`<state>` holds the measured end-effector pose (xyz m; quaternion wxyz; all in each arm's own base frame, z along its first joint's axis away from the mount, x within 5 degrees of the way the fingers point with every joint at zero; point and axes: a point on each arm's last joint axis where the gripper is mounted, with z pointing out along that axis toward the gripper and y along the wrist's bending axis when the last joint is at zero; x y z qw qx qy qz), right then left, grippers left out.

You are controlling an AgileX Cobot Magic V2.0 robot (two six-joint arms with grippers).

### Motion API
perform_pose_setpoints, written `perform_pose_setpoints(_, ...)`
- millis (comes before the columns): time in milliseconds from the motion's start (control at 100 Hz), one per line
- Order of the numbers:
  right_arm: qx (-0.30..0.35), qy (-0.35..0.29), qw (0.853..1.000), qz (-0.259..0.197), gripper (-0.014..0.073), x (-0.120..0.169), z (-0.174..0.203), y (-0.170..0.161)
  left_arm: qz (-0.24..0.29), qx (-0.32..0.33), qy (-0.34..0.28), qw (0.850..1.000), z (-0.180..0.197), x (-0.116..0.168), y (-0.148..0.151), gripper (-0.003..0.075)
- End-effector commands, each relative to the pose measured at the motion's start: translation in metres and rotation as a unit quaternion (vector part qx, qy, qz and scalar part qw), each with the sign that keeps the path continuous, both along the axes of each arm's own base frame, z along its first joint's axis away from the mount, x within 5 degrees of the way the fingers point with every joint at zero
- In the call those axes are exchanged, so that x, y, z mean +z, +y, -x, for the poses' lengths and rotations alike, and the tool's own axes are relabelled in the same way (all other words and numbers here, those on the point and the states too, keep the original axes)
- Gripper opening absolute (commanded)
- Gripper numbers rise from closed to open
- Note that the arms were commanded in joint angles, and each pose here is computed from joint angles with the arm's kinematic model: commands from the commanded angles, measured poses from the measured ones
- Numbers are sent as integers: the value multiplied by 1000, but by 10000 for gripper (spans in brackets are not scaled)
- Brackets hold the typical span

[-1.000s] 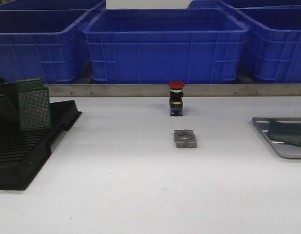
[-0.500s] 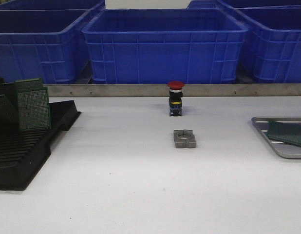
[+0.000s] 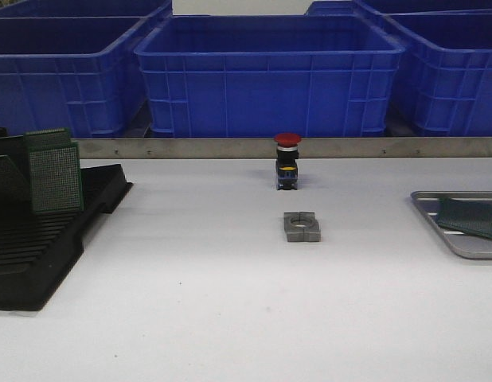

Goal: Place circuit board on tray

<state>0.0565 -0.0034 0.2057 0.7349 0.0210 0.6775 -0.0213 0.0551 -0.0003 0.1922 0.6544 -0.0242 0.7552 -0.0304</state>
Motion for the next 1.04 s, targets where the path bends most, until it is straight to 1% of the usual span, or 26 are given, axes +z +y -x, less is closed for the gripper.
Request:
perform_pose_setpoints(0,-1,-32,999,6,-113,7,3,0,9,-5,-26,1000,0,-8,-1,-20)
perform_pose_setpoints(60,-1,-25,1000,5,-113,6,3,0,9,-5,-26,1000,0,-8,-1,-20)
perform_pose_setpoints(1030,-1,-29,1000,5,-113,7,3,0,9,-5,-26,1000,0,-8,-1,-20)
